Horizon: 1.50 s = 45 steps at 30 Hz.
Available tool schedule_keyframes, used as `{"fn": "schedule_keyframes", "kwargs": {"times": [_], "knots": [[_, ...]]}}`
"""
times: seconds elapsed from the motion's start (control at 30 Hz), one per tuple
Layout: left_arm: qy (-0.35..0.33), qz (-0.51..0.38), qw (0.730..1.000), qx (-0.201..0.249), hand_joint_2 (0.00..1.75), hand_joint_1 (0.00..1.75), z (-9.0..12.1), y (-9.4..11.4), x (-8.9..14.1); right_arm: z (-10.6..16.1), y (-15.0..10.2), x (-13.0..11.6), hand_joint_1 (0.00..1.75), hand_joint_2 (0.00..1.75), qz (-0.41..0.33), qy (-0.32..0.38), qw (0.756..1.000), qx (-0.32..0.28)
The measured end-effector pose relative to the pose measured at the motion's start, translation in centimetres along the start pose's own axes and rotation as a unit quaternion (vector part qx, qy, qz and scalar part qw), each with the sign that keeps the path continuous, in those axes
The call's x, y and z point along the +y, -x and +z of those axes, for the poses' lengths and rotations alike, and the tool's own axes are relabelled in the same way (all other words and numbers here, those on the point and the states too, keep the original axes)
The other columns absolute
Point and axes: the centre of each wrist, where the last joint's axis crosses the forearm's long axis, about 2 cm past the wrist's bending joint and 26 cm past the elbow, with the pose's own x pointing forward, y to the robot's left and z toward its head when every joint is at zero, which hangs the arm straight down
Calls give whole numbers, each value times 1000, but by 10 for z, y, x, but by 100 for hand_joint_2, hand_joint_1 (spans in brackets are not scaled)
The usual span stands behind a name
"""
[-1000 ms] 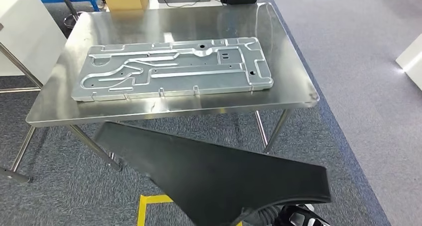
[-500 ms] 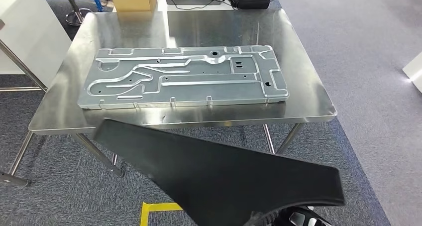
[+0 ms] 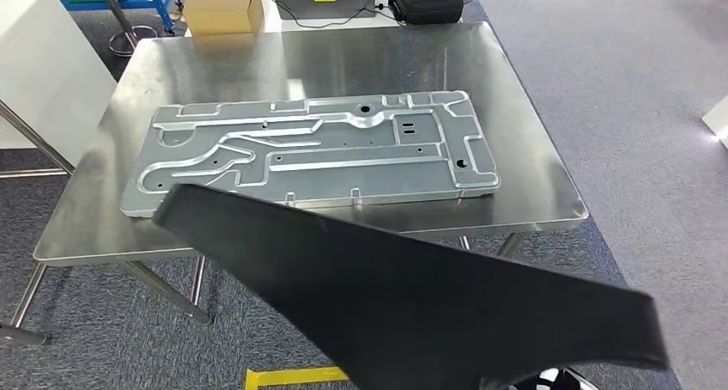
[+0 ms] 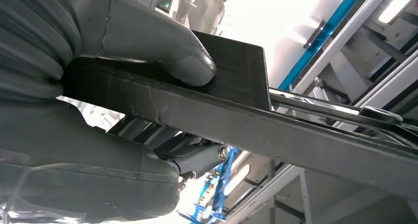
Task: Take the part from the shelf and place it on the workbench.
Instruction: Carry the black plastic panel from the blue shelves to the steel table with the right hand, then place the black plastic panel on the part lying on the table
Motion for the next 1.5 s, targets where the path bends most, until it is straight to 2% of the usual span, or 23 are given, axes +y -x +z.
{"fn": "schedule_keyframes", "kwargs": {"times": [0.17, 0.3, 0.4, 0.5, 0.57, 0.67, 0.83, 0.9, 1.03, 1.13, 1.27, 1.37, 1.5], "knots": [[-2, 0, 1000, -6, 175, 0, 0, 1, 2, -1, 0, -12, 168, 175, 39, 9, 999, 0], [-3, 2, 1000, -15, 175, 0, -1, -1, 3, 1, -1, -38, 168, 175, 97, 22, 995, 6], [-3, 2, 1000, -17, 175, 0, -1, -2, 4, 7, 0, -73, 168, 175, 165, 39, 985, 26], [1, 4, 1000, -20, 175, 0, -1, -1, 3, 16, 0, -125, 168, 175, 283, 63, 955, 59], [4, 5, 1000, -22, 175, 0, 0, 0, 2, 21, -3, -158, 168, 175, 358, 80, 926, 85], [4, 3, 1000, -25, 175, 0, -1, -1, 3, 25, -8, -205, 168, 175, 474, 88, 865, 136], [8, -1, 1000, -27, 175, 0, -2, -2, 4, 19, -8, -273, 168, 175, 638, 50, 727, 248], [10, -3, 1000, -28, 175, 0, -2, -3, 5, 14, -2, -294, 168, 175, 670, 11, 680, 296], [15, -7, 999, -32, 175, 0, -4, -7, 7, -5, 15, -325, 168, 175, 698, -93, 607, 368], [20, -12, 999, -37, 175, 0, -6, -11, 7, -17, 32, -333, 168, 175, 697, -183, 561, 408], [28, -16, 999, -41, 175, 0, -7, -13, 6, -21, 62, -316, 168, 175, 675, -278, 528, 434], [33, -20, 998, -43, 175, 0, -8, -15, 5, -15, 82, -295, 168, 175, 658, -323, 521, 438], [41, -27, 998, -44, 175, 0, -8, -16, 4, -6, 107, -259, 168, 175, 640, -353, 543, 413]]}}
